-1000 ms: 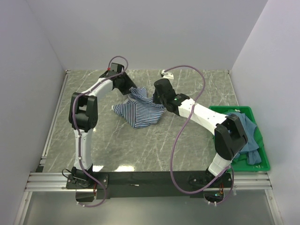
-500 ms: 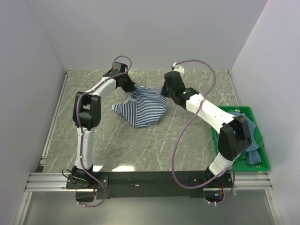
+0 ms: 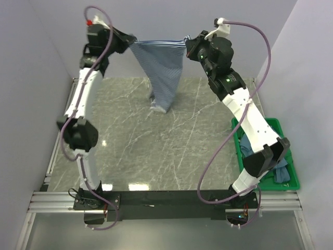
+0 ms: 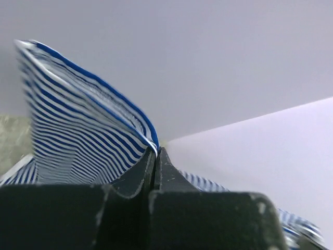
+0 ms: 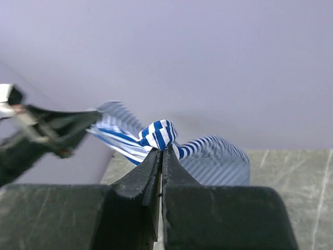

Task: Fold and stack the tank tops
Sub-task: Flatten the tank top out

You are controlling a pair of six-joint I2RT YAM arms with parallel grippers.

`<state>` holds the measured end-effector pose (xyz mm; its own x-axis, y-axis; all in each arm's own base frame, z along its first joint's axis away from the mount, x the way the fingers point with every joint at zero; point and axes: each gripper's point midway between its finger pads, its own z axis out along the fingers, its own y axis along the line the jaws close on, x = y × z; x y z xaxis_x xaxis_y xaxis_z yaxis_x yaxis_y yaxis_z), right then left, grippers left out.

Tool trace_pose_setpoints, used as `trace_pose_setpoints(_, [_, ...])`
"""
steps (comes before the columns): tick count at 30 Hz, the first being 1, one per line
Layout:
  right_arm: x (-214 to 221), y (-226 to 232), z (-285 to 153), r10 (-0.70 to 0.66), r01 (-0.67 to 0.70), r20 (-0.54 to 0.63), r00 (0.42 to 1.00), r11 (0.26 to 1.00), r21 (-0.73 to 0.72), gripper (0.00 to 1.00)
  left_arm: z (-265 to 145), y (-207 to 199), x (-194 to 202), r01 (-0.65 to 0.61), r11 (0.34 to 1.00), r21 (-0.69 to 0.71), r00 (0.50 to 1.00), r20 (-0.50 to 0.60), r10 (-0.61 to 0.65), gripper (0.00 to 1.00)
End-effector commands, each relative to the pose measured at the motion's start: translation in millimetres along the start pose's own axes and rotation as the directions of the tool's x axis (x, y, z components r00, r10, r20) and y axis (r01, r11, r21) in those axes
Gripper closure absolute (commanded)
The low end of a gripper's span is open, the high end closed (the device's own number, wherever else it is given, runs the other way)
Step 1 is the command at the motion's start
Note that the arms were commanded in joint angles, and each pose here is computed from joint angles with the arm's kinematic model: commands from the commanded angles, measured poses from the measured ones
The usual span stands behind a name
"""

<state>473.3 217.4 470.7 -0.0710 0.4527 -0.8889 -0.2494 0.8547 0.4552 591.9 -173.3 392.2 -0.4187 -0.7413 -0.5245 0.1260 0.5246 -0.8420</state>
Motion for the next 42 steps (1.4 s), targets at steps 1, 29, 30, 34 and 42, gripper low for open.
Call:
trace_pose_setpoints(1, [-79.4,4.6,-38.2,0.000,0.001,0.204,0.979,1.000,-0.004,1.00,-54.8,-23.9,-74.4,-0.044,0.999,0.013,0.976,0.216,0.040,1.00])
trace_pose_setpoints(29, [256.6,-165.2,-229.8,0.141,0.019,-0.359,0.922,0.913,0.408,0.33,-280.7,243.2,193.9,0.049,0.780,-0.624,0.996,-0.031,-0.087,0.52])
trace_pose_setpoints(30, [253.0,-161.6,-223.2,0.134,0.024,-0.359,0.924,0.915,0.404,0.33,-272.9,240.0,189.3,0.037,0.786,-0.618,0.996,-0.038,-0.076,0.52])
trace_pose_setpoints(34, [259.4,-166.0,-203.4,0.103,0.076,-0.398,0.911,0.909,0.409,0.34,-233.7,258.0,187.9,-0.146,0.733,-0.664,0.975,-0.220,-0.005,0.54])
trace_pose_setpoints(42, [250.5,-183.9,-183.5,0.126,0.054,-0.389,0.912,0.906,0.420,0.35,-203.9,278.3,201.9,-0.418,0.610,-0.673,0.875,-0.479,0.070,0.61])
